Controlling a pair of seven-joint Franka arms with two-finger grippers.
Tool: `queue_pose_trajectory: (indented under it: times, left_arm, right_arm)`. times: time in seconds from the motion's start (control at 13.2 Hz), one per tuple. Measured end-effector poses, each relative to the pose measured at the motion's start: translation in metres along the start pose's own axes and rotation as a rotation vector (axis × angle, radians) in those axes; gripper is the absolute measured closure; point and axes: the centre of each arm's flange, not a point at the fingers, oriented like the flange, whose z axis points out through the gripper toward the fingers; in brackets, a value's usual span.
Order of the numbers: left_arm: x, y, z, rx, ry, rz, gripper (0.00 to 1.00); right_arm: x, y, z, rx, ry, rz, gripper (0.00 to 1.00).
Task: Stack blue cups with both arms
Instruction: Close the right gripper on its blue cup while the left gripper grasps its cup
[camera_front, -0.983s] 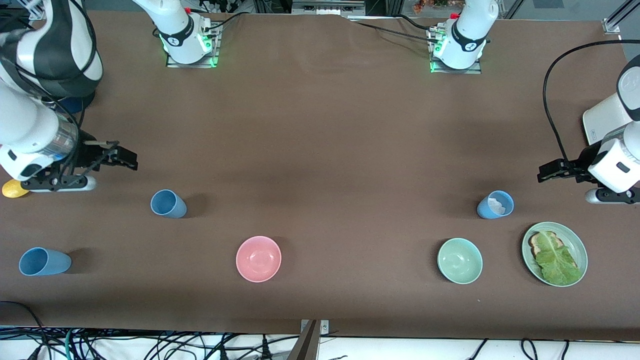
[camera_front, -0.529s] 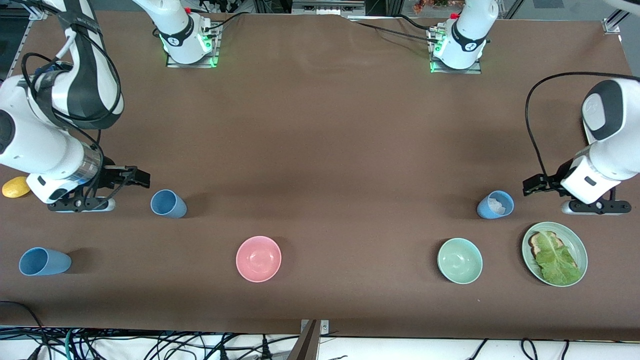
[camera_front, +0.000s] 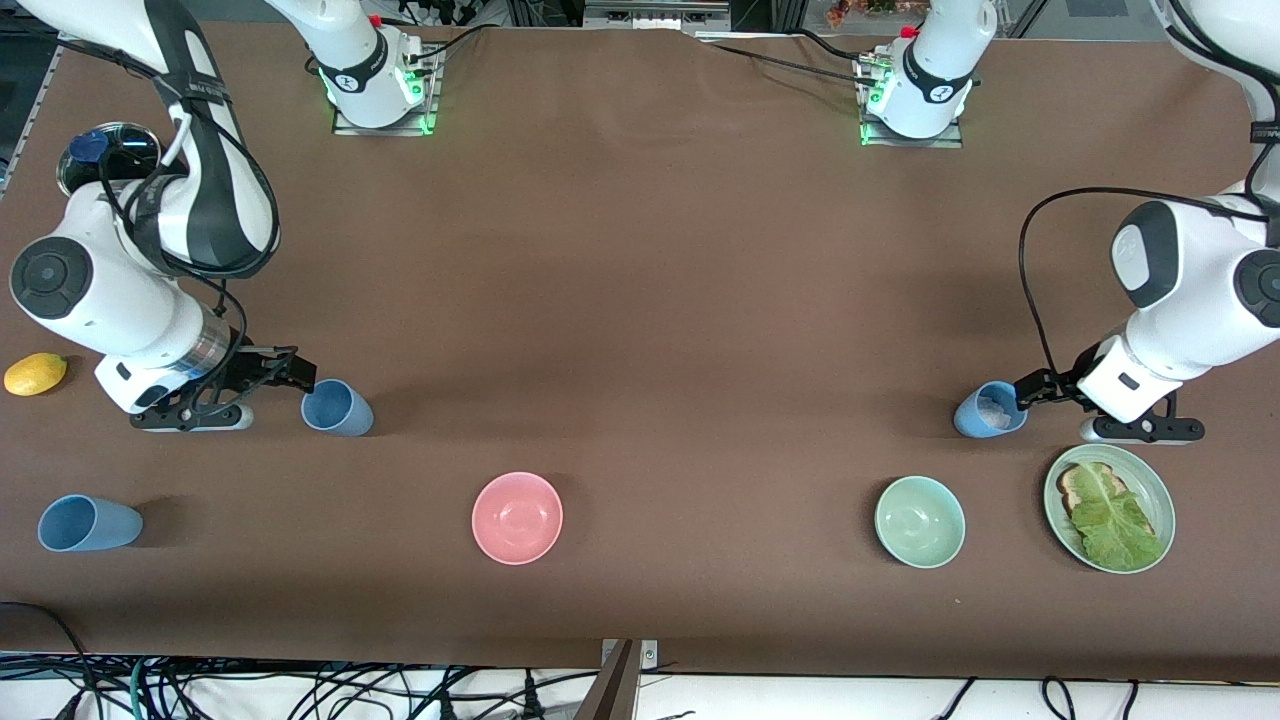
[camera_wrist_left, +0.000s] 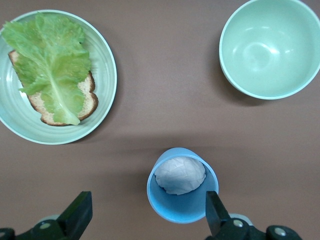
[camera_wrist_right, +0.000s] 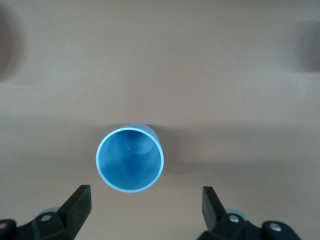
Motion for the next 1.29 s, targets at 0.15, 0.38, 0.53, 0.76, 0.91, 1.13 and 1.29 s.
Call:
queue_pose_trajectory:
  times: [0.15,0.38,0.53,0.76,0.91,1.13,1.29]
  left_arm:
    - [0.001,0.0,0.011,-0.002,0.001,0.0,0.0]
    - [0.001,0.0,0.023,0.0,0.005,0.005,0.0]
    - [-0.003,0.0,0.033,0.032,0.02,0.039,0.0]
    - [-0.007,-0.004,0.048,0.041,0.029,0.047,0.0]
    - [-0.007,-0.004,0.058,0.038,0.032,0.047,0.03]
    - [-0.007,-0.005,0.076,0.033,0.043,0.045,0.1]
    - [-0.007,-0.005,0.089,0.029,0.051,0.045,0.19]
  right_arm:
    - [0.001,0.005,0.012,-0.001,-0.001,-0.01,0.04]
    - [0.002,0.011,0.019,-0.001,-0.007,-0.018,0.07]
    - [0.003,0.019,0.026,-0.002,-0.001,-0.028,0.09]
    - [0.005,0.024,0.042,-0.002,-0.001,-0.035,0.2]
    - [0.006,0.024,0.046,-0.002,0.0,-0.037,0.27]
    - [0.007,0.023,0.051,-0.002,0.004,-0.039,0.42]
    - [0.008,0.021,0.057,0.0,0.006,-0.042,0.46]
